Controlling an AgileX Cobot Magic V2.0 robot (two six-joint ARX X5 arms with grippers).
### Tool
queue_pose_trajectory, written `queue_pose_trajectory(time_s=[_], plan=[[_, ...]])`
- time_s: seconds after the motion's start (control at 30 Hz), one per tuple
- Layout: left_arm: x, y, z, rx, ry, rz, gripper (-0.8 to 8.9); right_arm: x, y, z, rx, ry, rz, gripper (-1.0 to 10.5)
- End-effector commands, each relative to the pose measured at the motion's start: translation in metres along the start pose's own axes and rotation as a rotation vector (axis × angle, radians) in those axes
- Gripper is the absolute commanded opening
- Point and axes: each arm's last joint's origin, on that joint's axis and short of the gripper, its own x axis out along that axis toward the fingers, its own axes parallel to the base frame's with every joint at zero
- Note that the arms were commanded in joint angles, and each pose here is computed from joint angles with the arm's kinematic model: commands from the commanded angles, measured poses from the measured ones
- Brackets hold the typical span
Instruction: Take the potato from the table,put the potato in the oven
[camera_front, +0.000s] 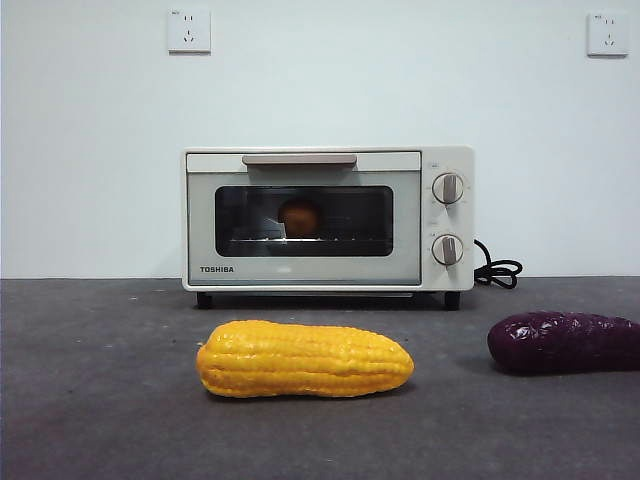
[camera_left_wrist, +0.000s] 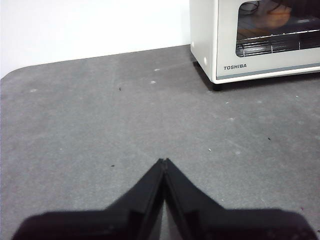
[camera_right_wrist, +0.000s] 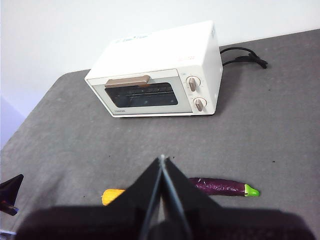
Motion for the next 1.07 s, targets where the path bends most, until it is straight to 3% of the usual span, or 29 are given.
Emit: queue_pose_trajectory(time_s=[0.03,0.1,0.2,0.23,0.3,0.43,0.5,0.63,0.77,0.87,1.07], plan=[[0.001,0.000,-0.002,-0.009,-0.001,-0.003,-0.04,-0.001,-0.001,-0.002,-0.011,0.014,-0.012,0.0],[0.001,0.000,-0.002,-0.009,-0.001,-0.003,-0.04,-0.001,-0.001,-0.002,-0.012,0.014,-0.011,0.0],[0.001,0.000,-0.002,-0.009,-0.001,-0.003,-0.04,-0.001,-0.002,-0.001,-0.155,-0.001,-0.046,0.0],[0.001,0.000,-0.002,-0.009,-0.001,-0.003,-0.04,-0.001,-0.003,-0.001,-0.157,-0.008,-0.062,0.0],[0.001,0.000,-0.002,-0.009,-0.001,-0.003,-0.04,0.003,-0.003,-0.001,-0.169,-0.031,-0.120,0.0],[0.001,0.000,-0.002,-0.009,-0.001,-0.003,-0.04,0.023,0.000,-0.012,-0.357,0.009,-0.227,0.0],[0.001,0.000,-0.002,-0.009,-0.001,-0.003,-0.04,0.045,0.001,-0.023,-0.405,0.012,-0.299,0.0],[0.001,0.000,-0.002,-0.009,-0.001,-0.003,-0.04,0.103,-0.008,-0.043,-0.352,-0.166,-0.318,0.0],[0.001,0.000,-0.002,-0.009,-0.001,-0.003,-0.04,0.154,-0.036,-0.078,-0.318,-0.357,-0.216,0.0],[0.001,0.000,-0.002,-0.009,-0.001,-0.003,-0.04,0.172,-0.055,-0.110,-0.329,-0.384,-0.135,0.0],[0.001,0.000,-0.002,-0.009,-0.001,-0.003,-0.04,0.179,-0.081,-0.158,-0.295,-0.365,-0.274,0.0]])
